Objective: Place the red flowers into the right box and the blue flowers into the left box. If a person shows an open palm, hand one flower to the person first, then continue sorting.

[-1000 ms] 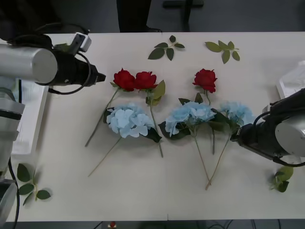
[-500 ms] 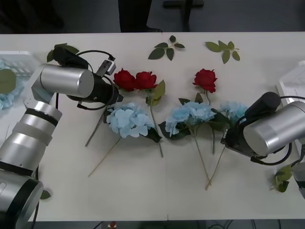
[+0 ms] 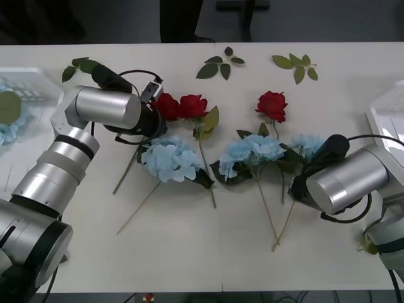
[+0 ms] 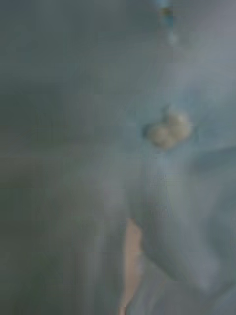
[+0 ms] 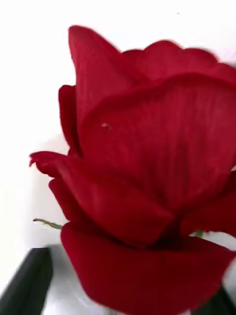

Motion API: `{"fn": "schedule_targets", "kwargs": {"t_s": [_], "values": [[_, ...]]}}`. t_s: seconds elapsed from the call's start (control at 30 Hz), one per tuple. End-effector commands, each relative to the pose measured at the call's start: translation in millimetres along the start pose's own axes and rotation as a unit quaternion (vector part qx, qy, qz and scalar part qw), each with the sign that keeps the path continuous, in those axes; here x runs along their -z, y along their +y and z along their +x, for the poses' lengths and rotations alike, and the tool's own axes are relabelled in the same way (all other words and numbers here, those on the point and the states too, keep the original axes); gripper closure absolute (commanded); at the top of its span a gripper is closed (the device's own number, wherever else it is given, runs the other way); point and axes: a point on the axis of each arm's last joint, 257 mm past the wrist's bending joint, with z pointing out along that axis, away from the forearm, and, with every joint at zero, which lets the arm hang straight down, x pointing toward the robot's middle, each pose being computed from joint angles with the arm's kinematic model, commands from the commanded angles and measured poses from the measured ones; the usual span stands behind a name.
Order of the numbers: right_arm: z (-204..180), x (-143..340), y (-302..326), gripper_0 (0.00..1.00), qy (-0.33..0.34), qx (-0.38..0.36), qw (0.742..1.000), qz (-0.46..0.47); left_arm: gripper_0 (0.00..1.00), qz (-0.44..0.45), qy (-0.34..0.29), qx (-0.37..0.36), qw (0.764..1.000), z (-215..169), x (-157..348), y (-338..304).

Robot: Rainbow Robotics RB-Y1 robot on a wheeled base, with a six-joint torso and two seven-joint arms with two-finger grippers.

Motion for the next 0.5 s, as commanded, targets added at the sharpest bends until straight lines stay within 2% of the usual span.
{"fn": "schedule_targets", "kwargs": {"t_s": [0.03, 0.1, 0.13, 0.2, 0.23, 0.3, 0.33, 0.4, 0.43, 0.47, 0.5], "values": [[-1.0, 4.4, 6.3, 0.0, -0.005, -0.013, 1.0, -0.006, 0.34, -0.015, -0.012, -0.046, 0.999, -12.5, -2.6, 1.4], [-0.1, 4.2, 6.3, 0.05, -0.005, -0.012, 1.0, -0.005, 0.41, -0.018, -0.012, -0.049, 0.999, -10.6, -5.4, 1.9], [0.3, 4.0, 6.9, 0.15, -0.005, -0.011, 1.0, -0.005, 0.59, -0.02, -0.01, -0.051, 0.998, -8.0, -6.8, 3.7], [1.2, 3.8, 6.9, 0.2, -0.005, -0.009, 1.0, -0.004, 0.95, -0.021, -0.008, -0.05, 0.998, -6.6, -7.3, 4.7], [1.9, 3.3, 7.3, 0.21, -0.004, -0.009, 1.0, -0.004, 1.0, -0.022, -0.008, -0.05, 0.998, -6.6, -7.3, 5.0], [3.4, 2.6, 8.5, 0.21, -0.003, -0.007, 1.0, -0.005, 1.0, -0.023, -0.009, -0.049, 0.998, -7.2, -7.0, 5.1], [3.5, 2.1, 7.9, 0.25, -0.003, -0.007, 1.0, -0.004, 1.0, -0.021, -0.009, -0.046, 0.999, -7.4, -7.2, 3.8], [4.8, 1.9, 9.1, 0.39, -0.002, -0.005, 1.0, -0.005, 1.0, -0.022, -0.009, -0.043, 0.999, -7.3, -6.9, 5.2], [4.4, 1.5, 8.4, 0.51, -0.003, -0.005, 1.0, -0.004, 1.0, -0.022, -0.012, -0.04, 0.999, -9.1, -6.0, 5.9], [4.9, 1.4, 8.6, 0.58, -0.003, -0.006, 1.0, -0.004, 1.0, -0.023, -0.013, -0.039, 0.999, -10.4, -5.0, 7.6], [4.8, 1.0, 8.0, 0.7, -0.003, -0.006, 1.0, -0.003, 1.0, -0.024, -0.015, -0.035, 0.999, -11.9, -3.8, 9.9]]}}
